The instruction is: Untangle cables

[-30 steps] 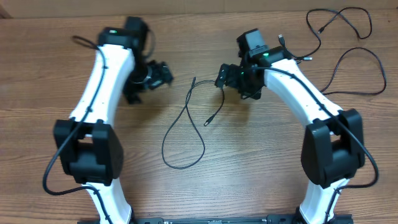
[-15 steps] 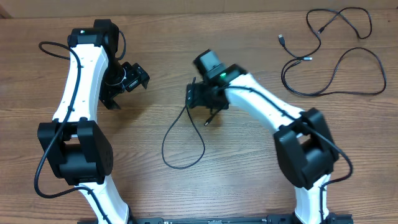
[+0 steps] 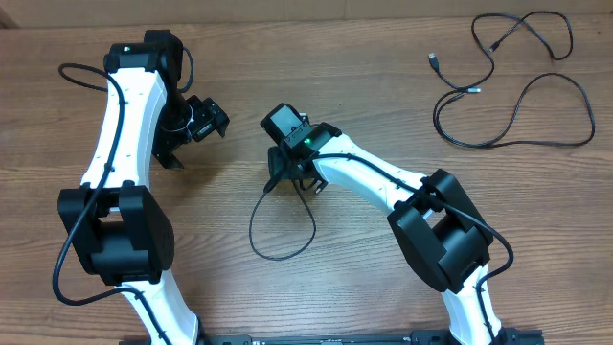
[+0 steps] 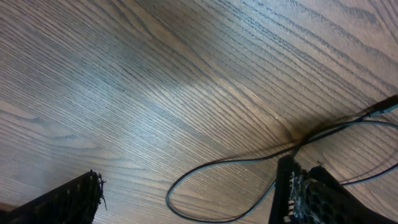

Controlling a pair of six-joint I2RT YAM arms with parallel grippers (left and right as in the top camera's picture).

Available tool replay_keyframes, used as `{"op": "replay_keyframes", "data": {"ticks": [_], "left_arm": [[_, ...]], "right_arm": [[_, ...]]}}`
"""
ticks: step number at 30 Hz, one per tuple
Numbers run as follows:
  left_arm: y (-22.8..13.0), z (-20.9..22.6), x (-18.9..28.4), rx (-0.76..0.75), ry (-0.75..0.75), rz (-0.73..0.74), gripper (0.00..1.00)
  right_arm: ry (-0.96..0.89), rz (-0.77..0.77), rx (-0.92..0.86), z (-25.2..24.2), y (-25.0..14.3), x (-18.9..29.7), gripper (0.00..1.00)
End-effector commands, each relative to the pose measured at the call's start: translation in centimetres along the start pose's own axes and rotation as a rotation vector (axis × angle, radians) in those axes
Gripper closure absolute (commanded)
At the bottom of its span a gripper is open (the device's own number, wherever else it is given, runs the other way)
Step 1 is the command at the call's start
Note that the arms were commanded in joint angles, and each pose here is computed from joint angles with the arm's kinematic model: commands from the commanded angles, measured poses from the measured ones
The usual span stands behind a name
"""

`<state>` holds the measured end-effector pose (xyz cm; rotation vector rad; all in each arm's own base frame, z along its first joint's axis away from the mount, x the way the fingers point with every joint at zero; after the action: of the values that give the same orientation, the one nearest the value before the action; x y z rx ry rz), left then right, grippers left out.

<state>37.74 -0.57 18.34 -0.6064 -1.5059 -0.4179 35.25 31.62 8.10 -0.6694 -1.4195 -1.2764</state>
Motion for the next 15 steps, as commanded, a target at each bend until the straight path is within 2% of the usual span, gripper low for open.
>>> {"op": "replay_keyframes", "data": {"ticks": [1, 7, 15], "left_arm": [[0.07, 0.02, 1.53, 0.009, -0.026, -0.043, 0.01], [0.08, 0.02, 1.53, 0.009, -0.027, -0.044, 0.01], [0.11, -0.03, 1.53, 0.009, -0.029, -0.045, 0.01]], "right_arm": [[-0.024, -0.038, -0.022, -0.04, 0.92, -0.02, 0.43], [-0.032, -0.043, -0.022, -0.13, 0.92, -0.07, 0.57], [-0.032, -0.043, -0.048, -0.30, 0.44, -0.66, 0.60]]}}
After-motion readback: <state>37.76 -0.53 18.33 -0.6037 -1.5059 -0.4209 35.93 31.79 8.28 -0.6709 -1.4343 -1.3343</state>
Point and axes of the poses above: each gripper's point midway between its finger pads, its own x axis back along the fingers, its own z axis along the line the jaws close on, y = z × x, the point moved 6 cm from there along x, back along the fingers, and after that the axes turned 12 degrees about x, right-handed, at the moved point
